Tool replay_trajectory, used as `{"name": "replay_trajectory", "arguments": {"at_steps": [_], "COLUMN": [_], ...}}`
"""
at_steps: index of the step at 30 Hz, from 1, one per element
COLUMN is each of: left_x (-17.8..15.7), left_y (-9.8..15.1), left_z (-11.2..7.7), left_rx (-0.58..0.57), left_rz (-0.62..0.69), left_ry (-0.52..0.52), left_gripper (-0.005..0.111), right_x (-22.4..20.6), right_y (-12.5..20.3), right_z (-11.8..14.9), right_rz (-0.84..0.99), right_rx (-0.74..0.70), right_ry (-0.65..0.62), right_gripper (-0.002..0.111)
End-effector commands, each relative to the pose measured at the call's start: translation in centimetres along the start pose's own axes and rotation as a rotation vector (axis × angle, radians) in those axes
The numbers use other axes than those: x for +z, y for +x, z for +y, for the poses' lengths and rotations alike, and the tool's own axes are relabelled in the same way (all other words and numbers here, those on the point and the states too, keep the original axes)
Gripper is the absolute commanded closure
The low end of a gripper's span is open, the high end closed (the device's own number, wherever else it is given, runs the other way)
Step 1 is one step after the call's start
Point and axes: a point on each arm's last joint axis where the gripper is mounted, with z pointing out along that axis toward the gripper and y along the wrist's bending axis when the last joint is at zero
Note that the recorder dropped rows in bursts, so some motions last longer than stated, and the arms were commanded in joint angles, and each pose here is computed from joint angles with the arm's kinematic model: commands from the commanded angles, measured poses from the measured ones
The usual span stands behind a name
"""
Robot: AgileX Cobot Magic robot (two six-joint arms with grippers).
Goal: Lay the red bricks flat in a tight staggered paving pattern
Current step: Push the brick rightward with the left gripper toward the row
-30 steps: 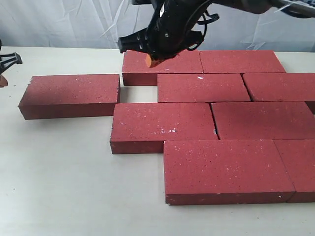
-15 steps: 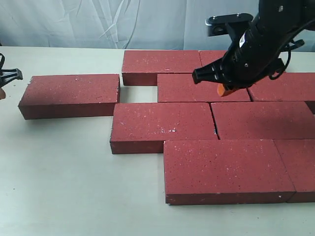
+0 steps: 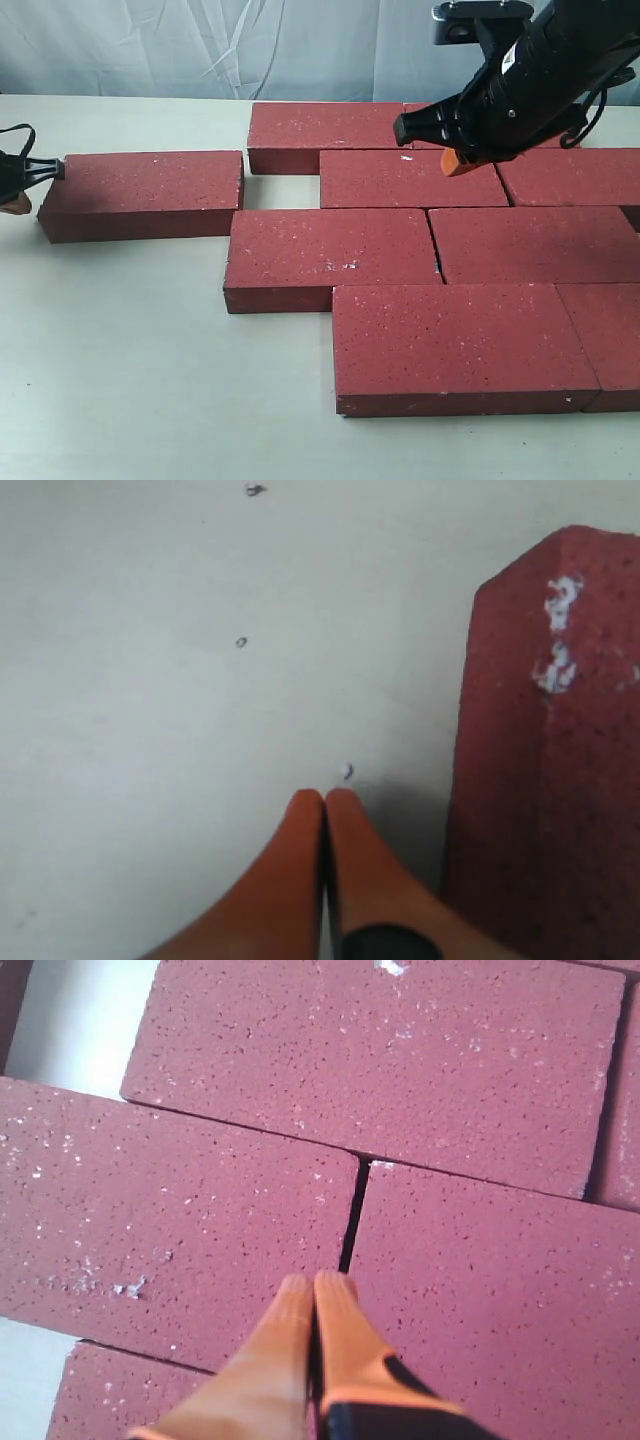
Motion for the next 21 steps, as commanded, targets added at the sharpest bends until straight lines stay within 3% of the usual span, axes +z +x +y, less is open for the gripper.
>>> {"name": "replay_trajectory", "arguments": {"at_steps": [1,8,21], "left_x": [1.1,1.5,1.4], "left_y": [-0.6,-1.0,-1.4], "left_z": [-0.2,-1.4,-1.6], "left_rx": [0.006,0.057,0.079], "left_rz": [-0.016,-0.051,-0.094], "left_ry": [0.042,0.177,0.196], "left_gripper": [0.107,0.107,0.107], "right_x": [-0.2,-0.2,-0.2], "right_y": [-0.1,-0.1,-0.1], "right_z": [-0.1,-0.1,-0.1], "right_rz": [-0.021,-0.023,-0.025], "right_rx": [-0.002,-0.002,-0.002], "right_ry": [0.000,-0.001,-0.001], "right_gripper": [0.109,0.109,0.109]}}
